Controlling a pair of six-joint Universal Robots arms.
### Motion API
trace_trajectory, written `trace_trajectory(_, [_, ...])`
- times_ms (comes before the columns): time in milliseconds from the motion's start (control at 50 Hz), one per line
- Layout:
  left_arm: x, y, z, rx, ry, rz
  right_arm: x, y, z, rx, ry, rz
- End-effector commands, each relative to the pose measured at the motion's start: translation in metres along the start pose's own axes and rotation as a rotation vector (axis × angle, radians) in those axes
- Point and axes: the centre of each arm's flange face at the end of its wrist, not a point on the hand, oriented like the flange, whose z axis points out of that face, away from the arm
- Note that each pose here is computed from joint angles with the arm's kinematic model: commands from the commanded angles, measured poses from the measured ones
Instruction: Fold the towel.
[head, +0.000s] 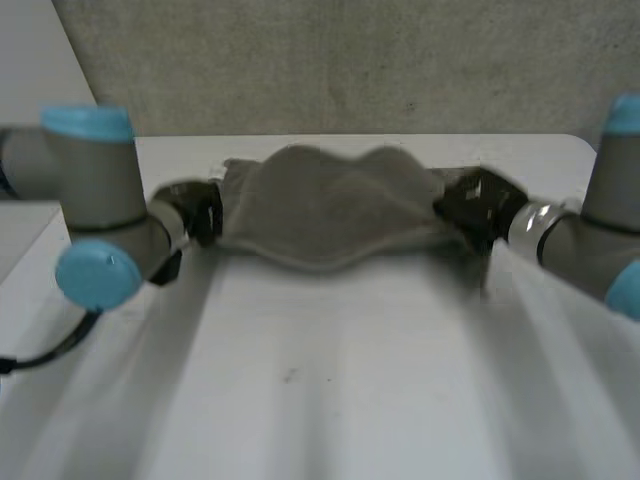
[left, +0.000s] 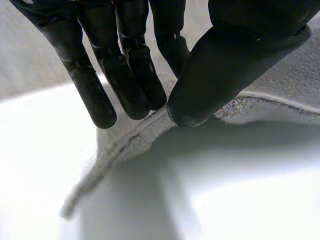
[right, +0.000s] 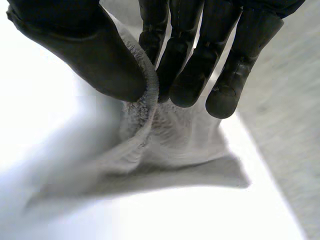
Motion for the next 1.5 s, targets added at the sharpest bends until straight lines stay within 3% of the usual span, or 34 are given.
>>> trace_trajectory(20, [0.005,0.043,-0.017,-0.082,0.03,0.149,-0.028,0.039,0.003,-0.106,-0.058,0.051])
trace_trajectory(340, [0.006,0.026,-0.064,0.002,0.065,0.161,-0.047,0.034,-0.036,-0.111,-0.109,0.177])
trace_trajectory(540, [0.002,0.012,-0.08,0.067,0.054,0.155,-0.034,0.021,-0.039,-0.008,-0.02,0.262])
trace_trajectory(740, [0.001,0.005,-0.08,0.096,0.047,0.153,-0.016,0.042,-0.031,0.015,0.073,0.599])
trace_trajectory(860, [0.0,-0.008,-0.078,0.139,0.042,0.153,-0.018,0.056,-0.036,-0.022,0.091,0.707])
trace_trajectory(1040, [-0.002,-0.036,-0.076,0.222,0.026,0.147,-0.031,0.062,-0.047,-0.054,0.077,0.731])
trace_trajectory(1200, [-0.028,-0.063,-0.071,0.283,-0.044,0.126,-0.033,0.054,-0.054,0.003,0.097,0.723])
trace_trajectory(1500, [-0.036,-0.083,-0.074,0.34,-0.067,0.115,-0.064,0.036,-0.018,0.067,0.109,0.726])
